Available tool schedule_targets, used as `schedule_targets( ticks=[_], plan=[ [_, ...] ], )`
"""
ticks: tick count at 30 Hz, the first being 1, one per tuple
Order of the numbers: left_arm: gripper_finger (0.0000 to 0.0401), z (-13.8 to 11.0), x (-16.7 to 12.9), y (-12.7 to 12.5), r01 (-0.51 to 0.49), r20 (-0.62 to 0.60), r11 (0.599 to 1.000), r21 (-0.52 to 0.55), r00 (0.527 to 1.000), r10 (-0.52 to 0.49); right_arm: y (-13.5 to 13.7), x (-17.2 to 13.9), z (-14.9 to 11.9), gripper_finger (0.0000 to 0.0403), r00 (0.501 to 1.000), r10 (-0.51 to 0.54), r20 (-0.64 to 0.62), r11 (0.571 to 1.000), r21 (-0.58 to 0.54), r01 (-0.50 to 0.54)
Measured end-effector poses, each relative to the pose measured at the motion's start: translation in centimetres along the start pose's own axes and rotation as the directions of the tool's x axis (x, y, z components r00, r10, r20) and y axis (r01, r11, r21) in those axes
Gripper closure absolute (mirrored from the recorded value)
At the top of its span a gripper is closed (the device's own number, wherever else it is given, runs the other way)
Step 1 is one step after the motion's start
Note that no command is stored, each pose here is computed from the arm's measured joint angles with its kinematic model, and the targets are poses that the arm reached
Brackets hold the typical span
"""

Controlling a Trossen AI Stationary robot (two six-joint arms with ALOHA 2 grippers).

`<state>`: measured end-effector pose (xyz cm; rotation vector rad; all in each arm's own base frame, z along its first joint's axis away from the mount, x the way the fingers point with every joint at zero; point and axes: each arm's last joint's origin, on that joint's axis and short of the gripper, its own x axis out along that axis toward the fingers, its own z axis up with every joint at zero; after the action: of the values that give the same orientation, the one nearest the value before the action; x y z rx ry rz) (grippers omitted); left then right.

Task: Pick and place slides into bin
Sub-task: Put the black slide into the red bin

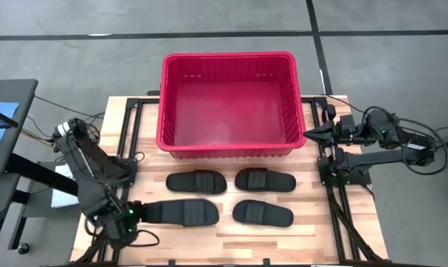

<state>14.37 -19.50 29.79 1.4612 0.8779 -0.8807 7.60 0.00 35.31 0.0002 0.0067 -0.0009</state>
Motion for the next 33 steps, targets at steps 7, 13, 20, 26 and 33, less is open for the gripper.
schedule_targets(
  ticks=[7, 13, 20, 26, 33],
  plan=[
    [0.039, -2.1, -4.4, 4.1, -0.203, -0.073, 0.953, -0.224, 0.979, 0.191, 0.0, 0.0, 0.0, 0.0403, 1.0, 0.0, 0.0, 1.0, 0.0, 0.0],
    [0.039, -5.5, -8.0, 8.1, -0.375, -0.154, 0.809, -0.452, 0.926, 0.344, 0.0, 0.0, 0.0, 0.0403, 1.0, 0.0, -0.001, 1.0, 0.0, 0.0],
    [0.0392, -11.6, -11.5, 11.7, -0.517, -0.314, 0.561, -0.647, 0.851, 0.422, 0.0, 0.0, 0.0, 0.0403, 1.0, 0.0, 0.0, 1.0, 0.0, 0.0],
    [0.0392, -17.3, -12.3, 13.4, -0.6, -0.465, 0.359, -0.715, 0.791, 0.398, 0.0, 0.0, 0.0, 0.0403, 1.0, 0.0, 0.0, 1.0, 0.0, 0.0],
    [0.0392, -23.5, -11.2, 14.4, -0.598, -0.532, 0.157, -0.786, 0.783, 0.322, 0.0, 0.0, 0.0, 0.0403, 1.0, 0.0, 0.0, 1.0, 0.0, 0.0]
  ],
)
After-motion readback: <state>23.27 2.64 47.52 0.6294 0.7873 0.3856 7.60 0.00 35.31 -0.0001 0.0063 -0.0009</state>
